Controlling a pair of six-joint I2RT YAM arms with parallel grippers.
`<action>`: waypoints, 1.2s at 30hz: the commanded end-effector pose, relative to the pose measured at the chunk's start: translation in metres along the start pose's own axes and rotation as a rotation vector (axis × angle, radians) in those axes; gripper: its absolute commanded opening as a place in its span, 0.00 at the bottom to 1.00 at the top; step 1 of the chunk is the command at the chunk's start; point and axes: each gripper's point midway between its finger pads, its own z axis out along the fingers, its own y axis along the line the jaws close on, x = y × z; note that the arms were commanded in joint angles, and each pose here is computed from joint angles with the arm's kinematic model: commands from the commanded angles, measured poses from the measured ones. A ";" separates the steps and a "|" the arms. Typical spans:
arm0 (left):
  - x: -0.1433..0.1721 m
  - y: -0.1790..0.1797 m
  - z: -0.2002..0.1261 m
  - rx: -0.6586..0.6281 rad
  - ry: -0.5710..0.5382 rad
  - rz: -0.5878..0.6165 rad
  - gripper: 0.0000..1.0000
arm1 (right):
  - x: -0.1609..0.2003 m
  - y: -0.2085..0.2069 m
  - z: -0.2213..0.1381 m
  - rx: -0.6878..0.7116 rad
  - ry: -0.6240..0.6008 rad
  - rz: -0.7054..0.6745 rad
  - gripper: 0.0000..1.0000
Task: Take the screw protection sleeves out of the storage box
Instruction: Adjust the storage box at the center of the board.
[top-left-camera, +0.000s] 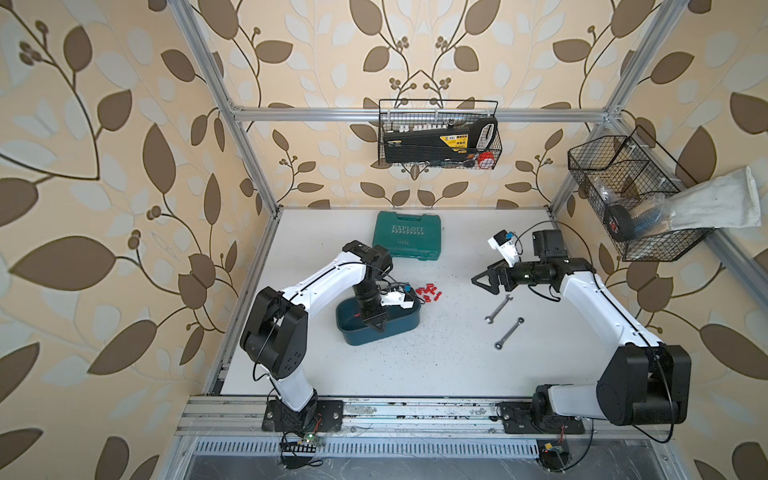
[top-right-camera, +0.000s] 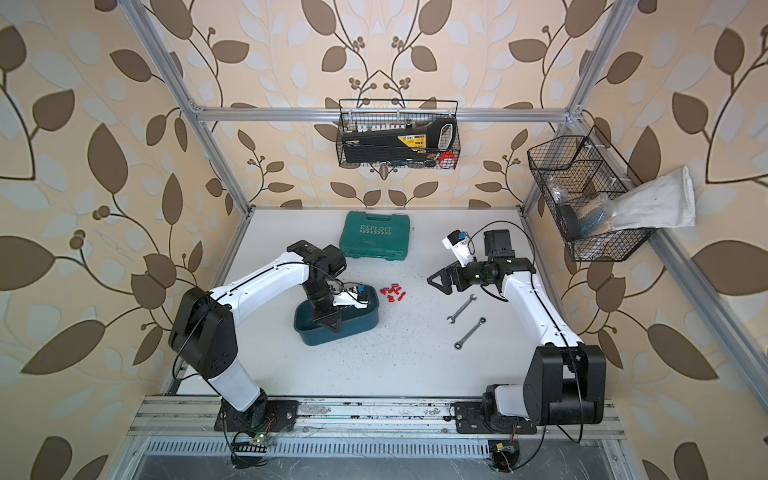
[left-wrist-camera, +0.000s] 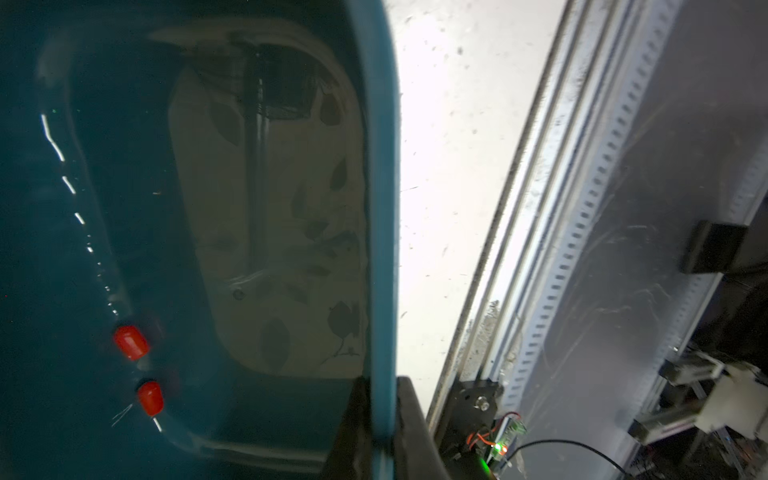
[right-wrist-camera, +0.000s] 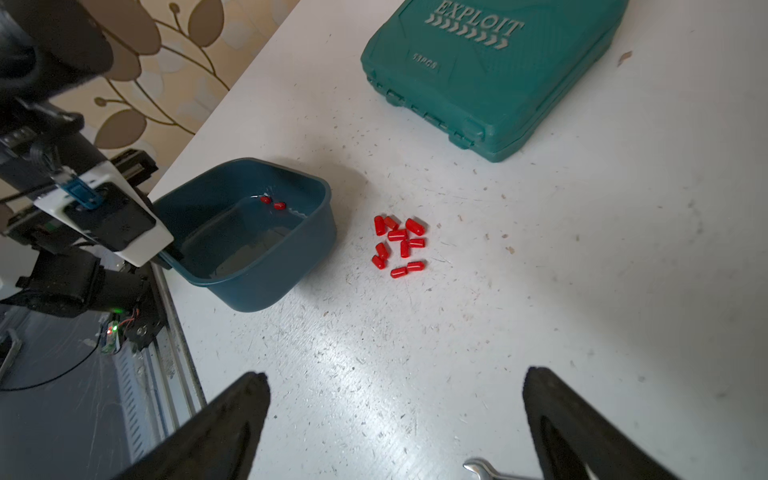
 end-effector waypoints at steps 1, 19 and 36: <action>-0.014 -0.034 -0.012 0.159 -0.059 0.058 0.00 | 0.004 0.021 0.015 -0.087 0.066 -0.054 0.99; -0.005 0.014 0.053 -0.113 0.113 0.183 0.13 | 0.004 0.044 0.049 -0.175 0.165 -0.162 0.99; 0.009 0.026 -0.038 -0.187 -0.178 -0.012 0.68 | -0.022 0.089 0.089 -0.193 0.156 -0.299 0.82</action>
